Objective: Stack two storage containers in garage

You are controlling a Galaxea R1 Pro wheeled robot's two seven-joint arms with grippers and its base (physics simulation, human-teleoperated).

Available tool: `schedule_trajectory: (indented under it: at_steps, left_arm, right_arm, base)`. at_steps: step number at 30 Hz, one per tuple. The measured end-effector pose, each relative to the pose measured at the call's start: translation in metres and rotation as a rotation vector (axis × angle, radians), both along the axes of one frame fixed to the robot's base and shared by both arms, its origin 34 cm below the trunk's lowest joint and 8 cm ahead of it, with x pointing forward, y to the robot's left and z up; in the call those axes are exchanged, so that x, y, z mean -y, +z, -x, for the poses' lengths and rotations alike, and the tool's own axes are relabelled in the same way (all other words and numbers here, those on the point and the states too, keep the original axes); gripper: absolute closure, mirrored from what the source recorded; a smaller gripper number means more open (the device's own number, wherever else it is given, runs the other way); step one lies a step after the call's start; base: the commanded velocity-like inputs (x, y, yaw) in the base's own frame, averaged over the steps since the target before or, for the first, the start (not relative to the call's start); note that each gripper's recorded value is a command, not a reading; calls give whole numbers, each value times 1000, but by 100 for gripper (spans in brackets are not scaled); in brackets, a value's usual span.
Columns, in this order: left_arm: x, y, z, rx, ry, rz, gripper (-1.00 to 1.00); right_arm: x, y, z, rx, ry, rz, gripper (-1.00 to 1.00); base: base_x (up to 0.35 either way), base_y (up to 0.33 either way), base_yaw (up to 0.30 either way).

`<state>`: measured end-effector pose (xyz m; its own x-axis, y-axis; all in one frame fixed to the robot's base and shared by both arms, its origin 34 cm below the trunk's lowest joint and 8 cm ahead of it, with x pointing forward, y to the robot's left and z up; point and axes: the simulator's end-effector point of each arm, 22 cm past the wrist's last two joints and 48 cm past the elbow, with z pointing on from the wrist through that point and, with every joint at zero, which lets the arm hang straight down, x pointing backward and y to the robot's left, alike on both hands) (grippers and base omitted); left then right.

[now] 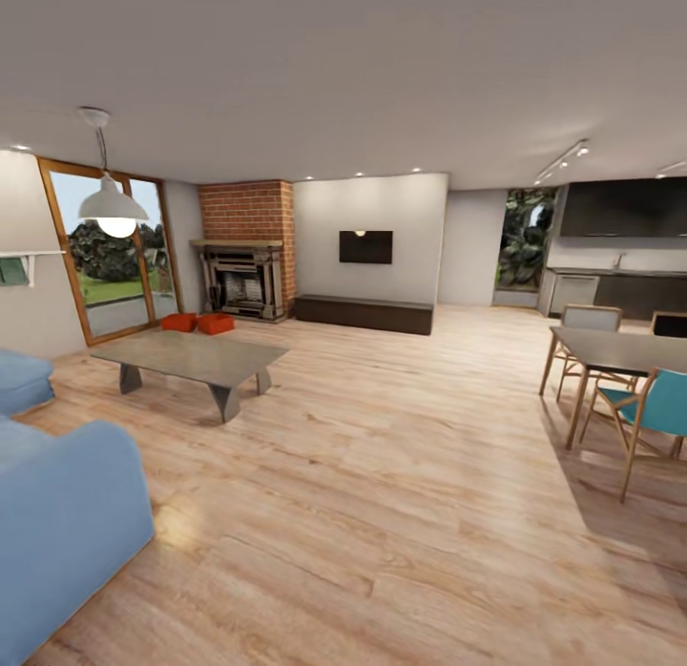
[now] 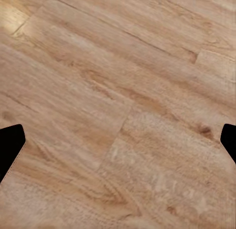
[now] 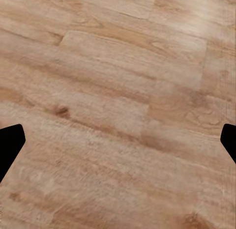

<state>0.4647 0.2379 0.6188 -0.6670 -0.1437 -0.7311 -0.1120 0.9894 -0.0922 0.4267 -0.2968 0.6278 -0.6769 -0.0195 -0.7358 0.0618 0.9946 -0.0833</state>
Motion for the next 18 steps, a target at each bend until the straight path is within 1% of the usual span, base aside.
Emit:
schedule_trajectory:
  at_steps: [5,10,13,18]
  left_arm:
    - [0,0,0,0,0,0,-100]
    - [0,0,0,0,0,0,-100]
    - [0,0,0,0,0,0,-100]
    - [1,0,0,0,-1,1,-100]
  right_arm:
    - [0,0,0,0,0,0,-100]
    - [0,0,0,0,-1,0,-100]
    - [0,0,0,0,-1,1,-100]
    - [0,0,0,0,1,1,-100]
  base:
    - [327,-1,293]
    - [327,-83,288]
    - [327,-124,135]
    - [327,-139,24]
